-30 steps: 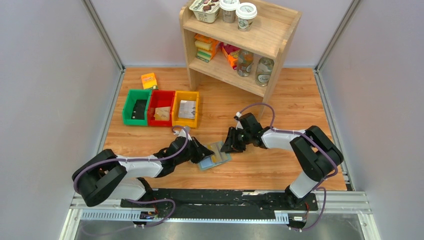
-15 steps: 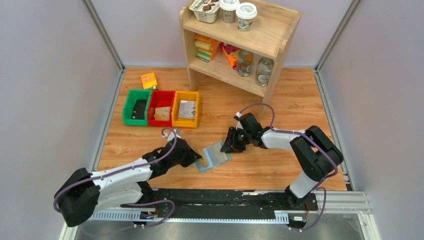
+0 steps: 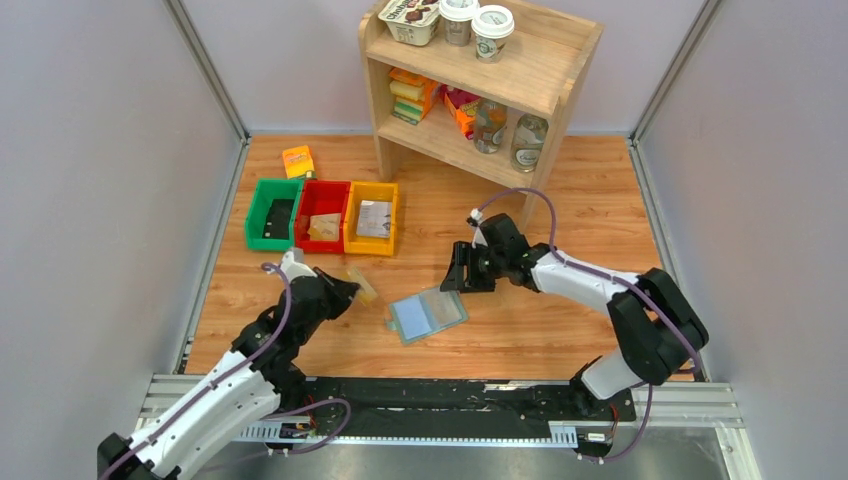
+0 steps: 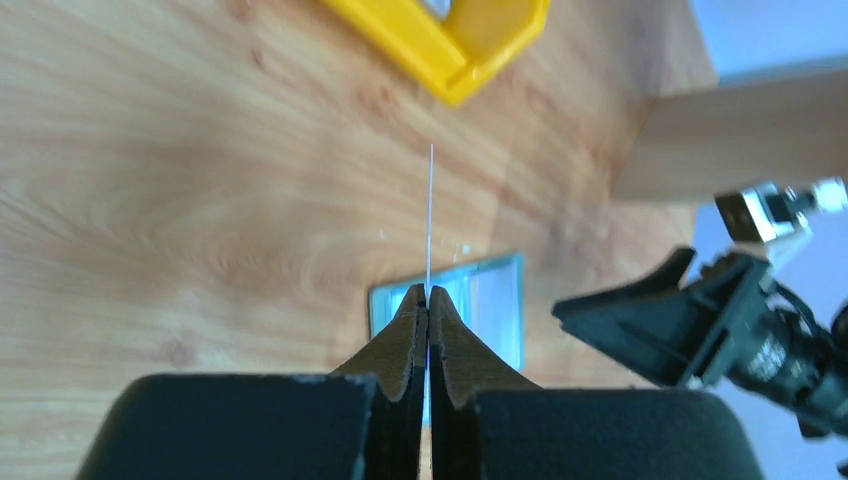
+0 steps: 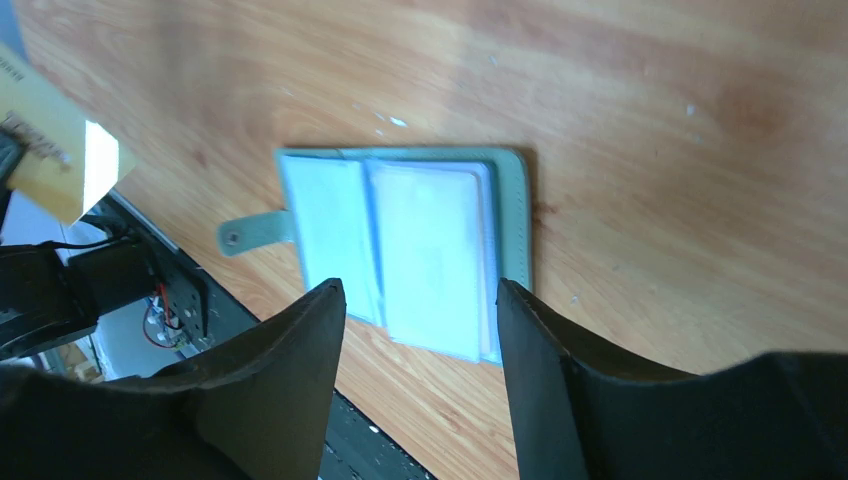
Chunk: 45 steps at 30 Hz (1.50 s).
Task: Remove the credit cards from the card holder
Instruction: Place the credit card in the storage box.
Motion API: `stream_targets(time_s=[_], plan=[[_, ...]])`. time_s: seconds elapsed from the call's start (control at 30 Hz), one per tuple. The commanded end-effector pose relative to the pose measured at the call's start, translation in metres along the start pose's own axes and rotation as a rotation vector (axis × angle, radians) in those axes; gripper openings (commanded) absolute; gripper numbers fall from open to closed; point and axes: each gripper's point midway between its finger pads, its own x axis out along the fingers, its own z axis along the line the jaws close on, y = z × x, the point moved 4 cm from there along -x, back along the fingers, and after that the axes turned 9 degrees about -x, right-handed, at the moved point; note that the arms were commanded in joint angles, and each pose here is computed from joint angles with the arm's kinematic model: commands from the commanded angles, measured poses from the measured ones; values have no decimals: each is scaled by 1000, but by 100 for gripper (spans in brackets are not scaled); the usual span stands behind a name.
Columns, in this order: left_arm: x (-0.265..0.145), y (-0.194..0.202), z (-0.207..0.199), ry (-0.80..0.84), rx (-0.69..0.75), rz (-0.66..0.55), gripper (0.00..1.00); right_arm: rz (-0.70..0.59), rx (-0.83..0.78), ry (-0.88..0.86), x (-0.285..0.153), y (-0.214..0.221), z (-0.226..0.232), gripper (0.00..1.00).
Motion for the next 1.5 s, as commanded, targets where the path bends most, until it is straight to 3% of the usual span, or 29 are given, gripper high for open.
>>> stream_targets(time_s=[0.0, 0.17, 0.37, 0.43, 0.47, 0.63, 0.87, 1.2, 1.33, 1.47], plan=[[-2, -34, -9, 36, -26, -127, 0, -172, -148, -8, -42, -50, 22, 62], [6, -75, -23, 81, -124, -251, 0, -298, -221, 33, -84, -69, 20, 69], [26, -126, -37, 170, -271, -352, 0, -441, -292, 115, -126, -63, 8, 82], [32, -140, -39, 174, -293, -400, 0, -496, -315, 137, -140, -57, 6, 89], [37, -148, -37, 162, -306, -438, 0, -508, -322, 148, -143, -53, 4, 100], [55, -174, -42, 158, -383, -528, 0, -593, -329, 175, -162, -46, 2, 100], [99, -191, -40, 109, -476, -544, 0, -694, -248, 236, -173, -46, -7, 100], [145, -193, -18, 31, -548, -544, 3, -984, -96, 238, -205, -48, -12, 100], [159, -185, -9, 13, -586, -501, 4, -1031, -83, 235, -208, -47, -15, 100], [164, -181, -2, -9, -599, -493, 14, -996, -108, 237, -205, -48, -12, 100]])
